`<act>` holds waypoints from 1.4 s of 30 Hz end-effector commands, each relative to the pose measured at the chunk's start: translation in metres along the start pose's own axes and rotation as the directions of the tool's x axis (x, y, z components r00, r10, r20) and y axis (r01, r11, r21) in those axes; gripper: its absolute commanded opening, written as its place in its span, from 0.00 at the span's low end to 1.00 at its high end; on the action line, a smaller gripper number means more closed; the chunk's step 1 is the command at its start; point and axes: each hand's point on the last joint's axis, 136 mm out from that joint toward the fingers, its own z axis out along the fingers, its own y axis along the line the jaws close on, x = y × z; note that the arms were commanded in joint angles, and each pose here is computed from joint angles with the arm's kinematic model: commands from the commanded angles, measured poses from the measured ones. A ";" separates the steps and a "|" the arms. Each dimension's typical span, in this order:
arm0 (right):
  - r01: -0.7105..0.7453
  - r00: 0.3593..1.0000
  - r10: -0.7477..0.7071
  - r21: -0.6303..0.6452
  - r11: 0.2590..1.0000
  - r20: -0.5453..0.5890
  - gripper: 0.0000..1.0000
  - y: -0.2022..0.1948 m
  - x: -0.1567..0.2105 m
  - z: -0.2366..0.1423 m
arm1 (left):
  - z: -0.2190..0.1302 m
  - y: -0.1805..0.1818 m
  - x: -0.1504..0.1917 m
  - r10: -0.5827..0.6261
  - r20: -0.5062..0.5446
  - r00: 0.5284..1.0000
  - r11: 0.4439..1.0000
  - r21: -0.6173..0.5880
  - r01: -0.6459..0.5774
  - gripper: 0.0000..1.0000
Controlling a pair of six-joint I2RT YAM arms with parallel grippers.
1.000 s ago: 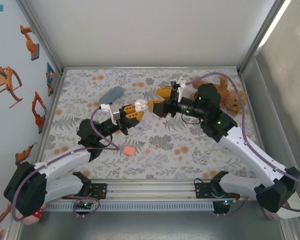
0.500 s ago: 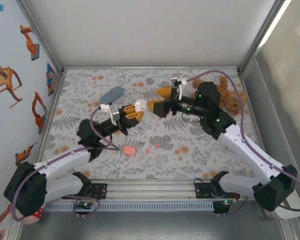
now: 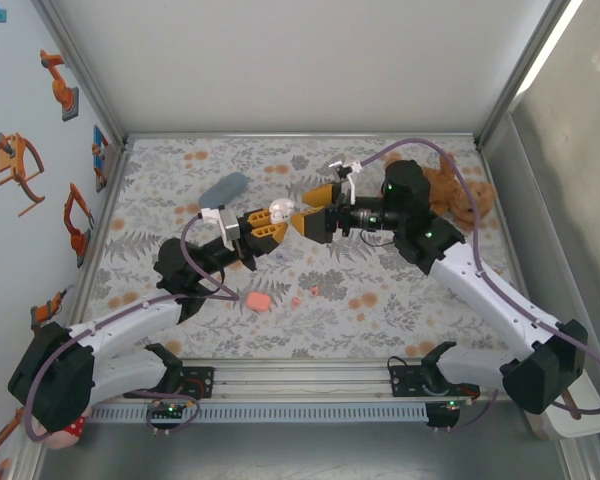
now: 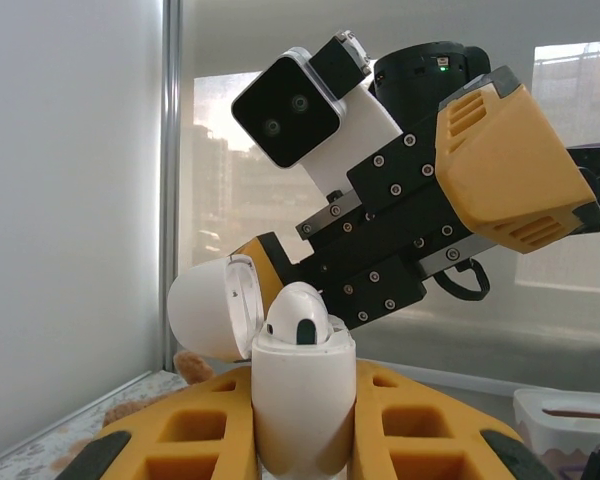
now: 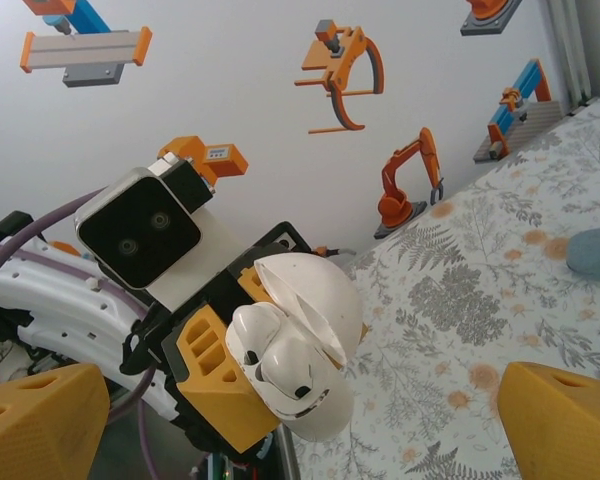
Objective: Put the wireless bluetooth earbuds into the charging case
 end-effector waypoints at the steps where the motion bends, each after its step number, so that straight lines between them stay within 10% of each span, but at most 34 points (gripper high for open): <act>1: 0.018 1.000 -0.019 -0.079 0.997 -0.008 0.98 0.021 -0.011 0.002 | 0.002 -0.008 -0.016 0.019 0.050 0.999 0.999 0.039 -0.021 0.00; 42: 0.110 0.994 -0.112 -0.155 0.982 -0.008 0.74 0.054 -0.020 0.003 | 0.000 -0.010 -0.014 0.021 0.031 0.999 0.999 0.030 -0.022 0.00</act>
